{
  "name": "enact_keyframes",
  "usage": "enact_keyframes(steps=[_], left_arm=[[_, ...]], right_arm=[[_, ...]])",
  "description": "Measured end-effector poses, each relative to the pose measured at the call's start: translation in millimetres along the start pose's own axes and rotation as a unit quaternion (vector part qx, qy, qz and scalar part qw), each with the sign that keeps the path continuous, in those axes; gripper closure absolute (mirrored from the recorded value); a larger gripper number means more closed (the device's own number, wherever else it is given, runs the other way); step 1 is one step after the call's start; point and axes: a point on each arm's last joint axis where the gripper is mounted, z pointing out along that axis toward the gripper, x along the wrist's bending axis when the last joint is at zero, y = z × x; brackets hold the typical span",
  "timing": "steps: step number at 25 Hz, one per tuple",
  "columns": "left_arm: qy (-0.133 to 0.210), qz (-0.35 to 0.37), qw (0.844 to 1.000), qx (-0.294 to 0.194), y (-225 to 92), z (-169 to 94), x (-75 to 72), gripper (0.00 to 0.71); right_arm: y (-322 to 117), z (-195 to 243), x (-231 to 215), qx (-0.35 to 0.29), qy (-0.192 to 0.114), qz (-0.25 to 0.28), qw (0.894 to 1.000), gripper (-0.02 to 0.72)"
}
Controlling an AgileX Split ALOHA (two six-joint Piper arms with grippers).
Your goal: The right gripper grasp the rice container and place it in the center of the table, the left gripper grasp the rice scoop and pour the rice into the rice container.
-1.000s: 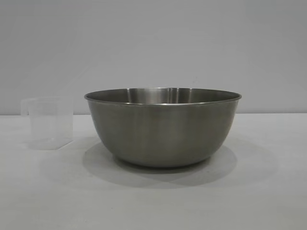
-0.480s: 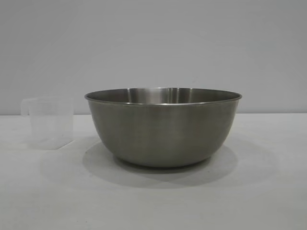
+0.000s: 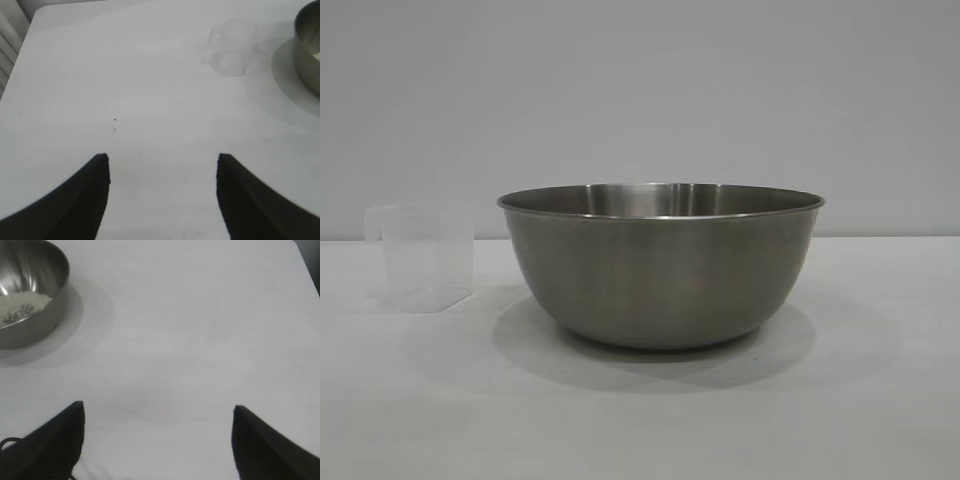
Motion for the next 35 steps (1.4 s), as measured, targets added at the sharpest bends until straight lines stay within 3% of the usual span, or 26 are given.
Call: enact_keyframes(steps=[14, 19, 24, 35], left_arm=[[0.000, 0.000, 1.000, -0.001, 0, 0, 0.0, 0.323], [0.000, 0.000, 1.000, -0.001, 0, 0, 0.0, 0.323], [0.000, 0.000, 1.000, -0.001, 0, 0, 0.0, 0.323], [0.000, 0.000, 1.000, -0.001, 0, 0, 0.0, 0.323]], right_arm=[[-9, -11, 2, -0.045, 0.007, -0.012, 0.999, 0.146], [-9, -11, 1, -0.046, 0.010, -0.015, 0.999, 0.146], [-9, -12, 1, -0.047, 0.034, -0.031, 0.998, 0.146], [-9, -12, 1, -0.047, 0.035, -0.031, 0.998, 0.146]])
